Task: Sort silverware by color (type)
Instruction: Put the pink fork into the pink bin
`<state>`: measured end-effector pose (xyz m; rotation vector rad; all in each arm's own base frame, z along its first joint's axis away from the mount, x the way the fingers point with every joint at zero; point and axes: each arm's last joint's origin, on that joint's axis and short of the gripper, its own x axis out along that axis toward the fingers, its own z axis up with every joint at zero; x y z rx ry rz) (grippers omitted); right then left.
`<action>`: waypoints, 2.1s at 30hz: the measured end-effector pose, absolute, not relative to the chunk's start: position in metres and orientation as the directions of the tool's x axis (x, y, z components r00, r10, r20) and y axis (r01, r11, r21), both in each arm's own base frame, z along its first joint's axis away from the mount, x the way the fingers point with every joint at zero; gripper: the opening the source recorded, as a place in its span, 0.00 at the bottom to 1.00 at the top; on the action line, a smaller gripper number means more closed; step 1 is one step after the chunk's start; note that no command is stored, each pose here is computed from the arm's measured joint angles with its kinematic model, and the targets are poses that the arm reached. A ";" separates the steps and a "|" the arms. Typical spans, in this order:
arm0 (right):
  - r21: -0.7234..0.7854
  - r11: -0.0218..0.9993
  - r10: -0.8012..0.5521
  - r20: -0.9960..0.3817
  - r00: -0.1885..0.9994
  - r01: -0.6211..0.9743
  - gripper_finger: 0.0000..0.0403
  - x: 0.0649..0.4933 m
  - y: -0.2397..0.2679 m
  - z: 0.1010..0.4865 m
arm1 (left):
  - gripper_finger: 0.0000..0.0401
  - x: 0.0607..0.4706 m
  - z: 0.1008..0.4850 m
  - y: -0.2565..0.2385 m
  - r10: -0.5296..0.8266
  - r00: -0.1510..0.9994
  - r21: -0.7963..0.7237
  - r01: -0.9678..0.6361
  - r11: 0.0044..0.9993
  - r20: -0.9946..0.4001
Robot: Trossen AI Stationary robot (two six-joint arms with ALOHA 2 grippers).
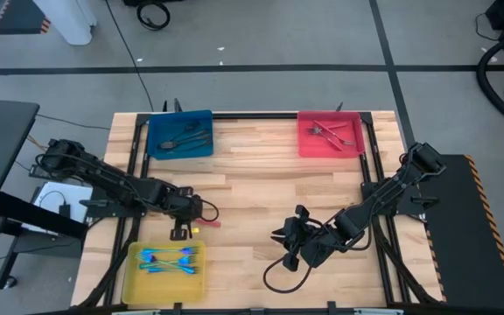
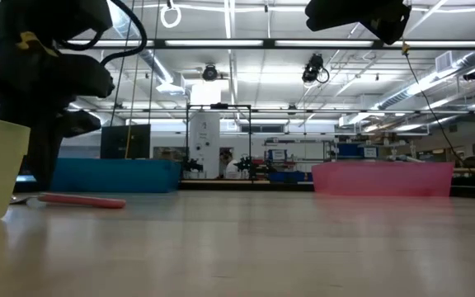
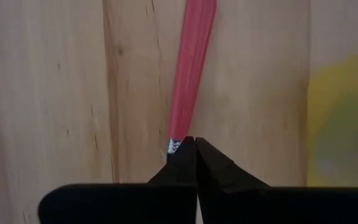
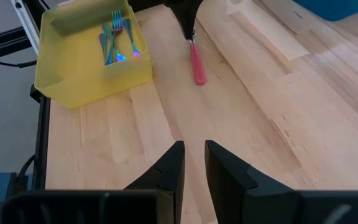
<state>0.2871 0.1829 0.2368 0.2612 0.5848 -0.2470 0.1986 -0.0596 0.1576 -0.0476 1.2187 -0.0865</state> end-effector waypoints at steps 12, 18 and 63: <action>0.173 0.937 -0.156 -0.568 0.808 0.303 0.18 0.287 0.183 0.237 | 0.03 0.198 0.153 -0.061 -0.142 0.277 -0.136 0.040 0.990 -0.950; 0.172 0.937 -0.156 -0.568 0.808 0.302 0.18 0.287 0.183 0.237 | 0.16 0.201 0.141 -0.060 -0.095 0.229 -0.093 0.023 0.995 -0.969; 0.067 0.967 -0.161 -0.581 0.798 0.244 0.18 0.289 0.179 0.236 | 0.21 0.215 0.144 -0.032 -0.050 0.120 -0.057 -0.049 0.997 -0.991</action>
